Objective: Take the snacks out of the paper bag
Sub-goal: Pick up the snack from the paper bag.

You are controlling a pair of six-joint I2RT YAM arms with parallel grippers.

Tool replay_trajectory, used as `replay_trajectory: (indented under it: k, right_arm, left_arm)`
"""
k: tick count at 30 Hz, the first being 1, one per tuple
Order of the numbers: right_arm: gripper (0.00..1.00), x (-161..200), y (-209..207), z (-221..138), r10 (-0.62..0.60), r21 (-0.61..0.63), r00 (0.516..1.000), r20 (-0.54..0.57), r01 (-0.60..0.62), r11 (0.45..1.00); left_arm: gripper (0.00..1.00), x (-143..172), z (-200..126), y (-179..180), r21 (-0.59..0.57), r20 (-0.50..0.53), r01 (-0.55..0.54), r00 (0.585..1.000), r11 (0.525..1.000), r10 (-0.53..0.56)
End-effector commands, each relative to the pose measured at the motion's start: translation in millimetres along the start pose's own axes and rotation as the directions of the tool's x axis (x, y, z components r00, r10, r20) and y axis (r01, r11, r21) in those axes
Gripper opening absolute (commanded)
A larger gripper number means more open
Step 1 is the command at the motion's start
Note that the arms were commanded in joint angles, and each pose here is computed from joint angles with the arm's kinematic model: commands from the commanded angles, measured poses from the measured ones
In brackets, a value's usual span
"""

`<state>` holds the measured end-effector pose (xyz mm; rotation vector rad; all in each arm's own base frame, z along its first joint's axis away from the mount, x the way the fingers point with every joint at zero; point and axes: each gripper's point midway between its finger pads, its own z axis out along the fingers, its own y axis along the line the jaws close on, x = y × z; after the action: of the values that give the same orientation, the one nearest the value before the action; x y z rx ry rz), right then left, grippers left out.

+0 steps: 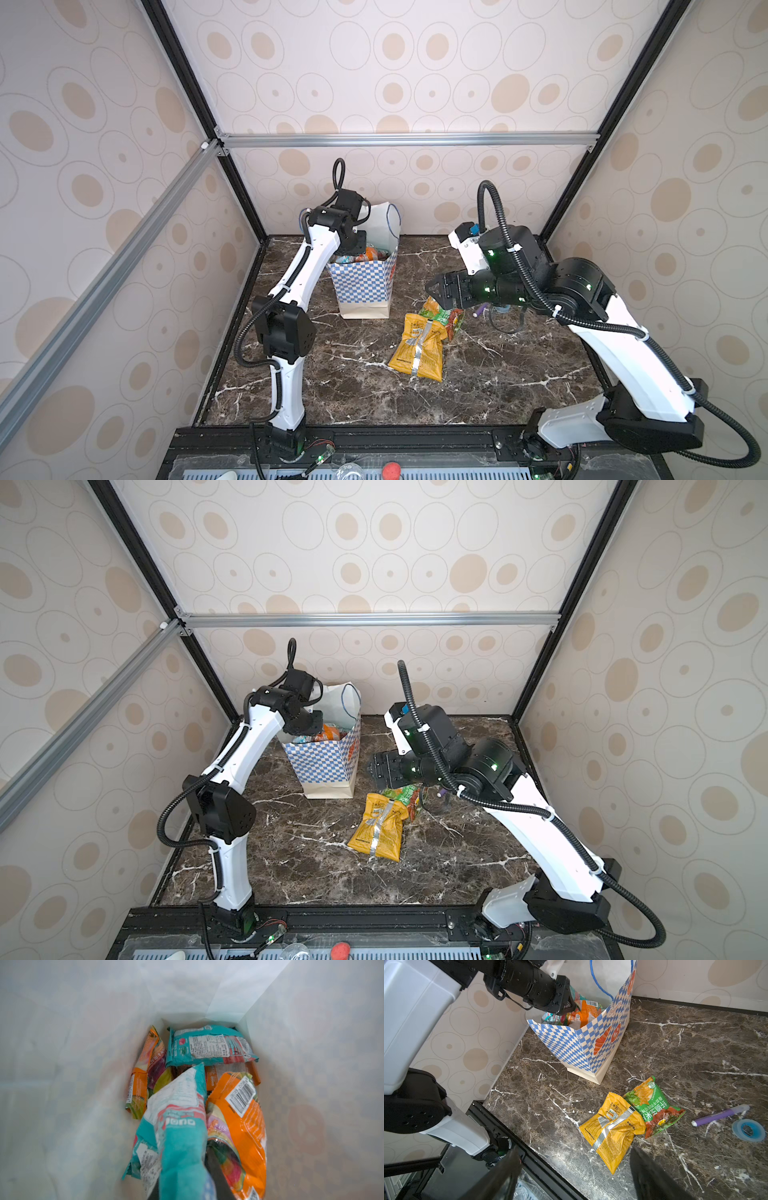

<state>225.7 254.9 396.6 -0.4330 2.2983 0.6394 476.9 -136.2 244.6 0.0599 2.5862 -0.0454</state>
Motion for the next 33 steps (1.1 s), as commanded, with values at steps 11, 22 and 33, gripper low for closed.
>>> replay_trajectory:
  k: [11, 22, 33]
  right_arm:
    - [0.86, -6, 3, -5, -0.019, -0.004, 1.000, 0.021, 0.019, 1.000]
    - [0.86, -13, 9, -1, -0.031, -0.018, 0.999, 0.028, 0.031, 0.999]
    - [0.86, -23, 11, -10, -0.006, -0.024, 0.997, 0.075, 0.007, 1.000]
  left_arm:
    - [0.00, -53, -105, 14, -0.006, 0.276, 0.053, 0.960, 0.999, -0.049]
    - [0.00, -70, -156, 21, 0.012, 0.415, 0.071, 0.907, 0.997, -0.069]
    - [0.00, -86, -212, 15, 0.131, 0.543, 0.079, 0.829, 0.988, -0.138]
